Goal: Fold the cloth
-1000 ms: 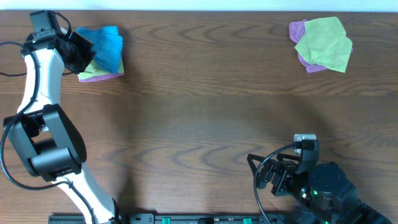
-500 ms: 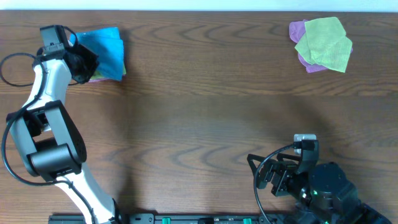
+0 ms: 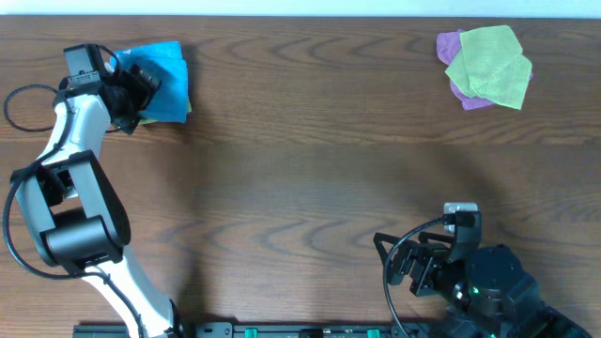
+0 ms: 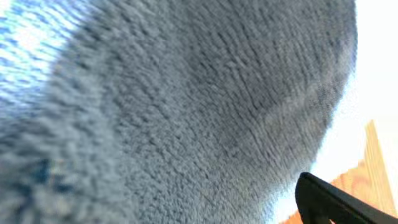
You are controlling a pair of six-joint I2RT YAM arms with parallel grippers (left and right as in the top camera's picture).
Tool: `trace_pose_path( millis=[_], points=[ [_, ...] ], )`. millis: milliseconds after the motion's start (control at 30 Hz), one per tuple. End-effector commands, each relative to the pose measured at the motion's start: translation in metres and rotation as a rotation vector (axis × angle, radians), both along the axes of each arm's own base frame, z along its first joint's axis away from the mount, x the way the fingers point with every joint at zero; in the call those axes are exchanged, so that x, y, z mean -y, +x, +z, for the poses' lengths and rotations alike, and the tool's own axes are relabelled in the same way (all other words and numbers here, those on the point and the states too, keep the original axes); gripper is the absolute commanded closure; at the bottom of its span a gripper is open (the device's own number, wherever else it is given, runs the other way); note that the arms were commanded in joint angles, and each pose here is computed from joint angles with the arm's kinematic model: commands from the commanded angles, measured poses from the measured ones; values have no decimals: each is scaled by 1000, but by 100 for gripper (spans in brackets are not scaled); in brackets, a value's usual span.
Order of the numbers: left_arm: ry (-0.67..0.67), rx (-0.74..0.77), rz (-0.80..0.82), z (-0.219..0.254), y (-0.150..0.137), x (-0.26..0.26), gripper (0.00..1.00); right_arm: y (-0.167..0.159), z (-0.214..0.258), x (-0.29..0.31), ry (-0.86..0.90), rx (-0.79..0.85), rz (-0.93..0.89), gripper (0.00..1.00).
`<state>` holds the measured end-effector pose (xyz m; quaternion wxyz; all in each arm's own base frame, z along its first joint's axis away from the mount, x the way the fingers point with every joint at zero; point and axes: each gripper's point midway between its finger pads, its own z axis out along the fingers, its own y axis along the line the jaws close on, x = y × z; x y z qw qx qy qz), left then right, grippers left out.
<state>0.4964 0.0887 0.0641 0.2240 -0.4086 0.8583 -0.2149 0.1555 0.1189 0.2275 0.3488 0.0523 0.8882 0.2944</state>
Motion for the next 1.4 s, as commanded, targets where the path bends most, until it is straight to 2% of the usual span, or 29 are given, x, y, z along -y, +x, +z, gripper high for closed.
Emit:
trace_pose_path(
  millis=[0,200,333,467,667,833,1033,1200,1367],
  points=[
    [-50,65,-97,20,3,10,5,12,0,17,-58,43,-96,1],
    [-44,128,-117,67,-7,9,5,25,6,36,-100,101,-217,1],
    [43,205,-195,116,-24,14,5,35,23,31,-302,298,-45,1],
    [86,204,-267,148,-57,27,5,34,22,32,-414,348,36,1],
    [98,143,-408,165,-113,51,5,27,13,37,-498,347,96,1],
    [106,201,-465,182,-143,67,5,14,20,46,-482,398,99,1],
    [98,277,-528,175,-197,96,5,-9,34,55,-343,514,73,1],
    [34,411,-630,170,-243,133,5,-20,26,78,-219,484,-81,1],
    [7,500,-690,162,-278,156,5,-21,25,78,-210,480,-77,1]
  ],
)
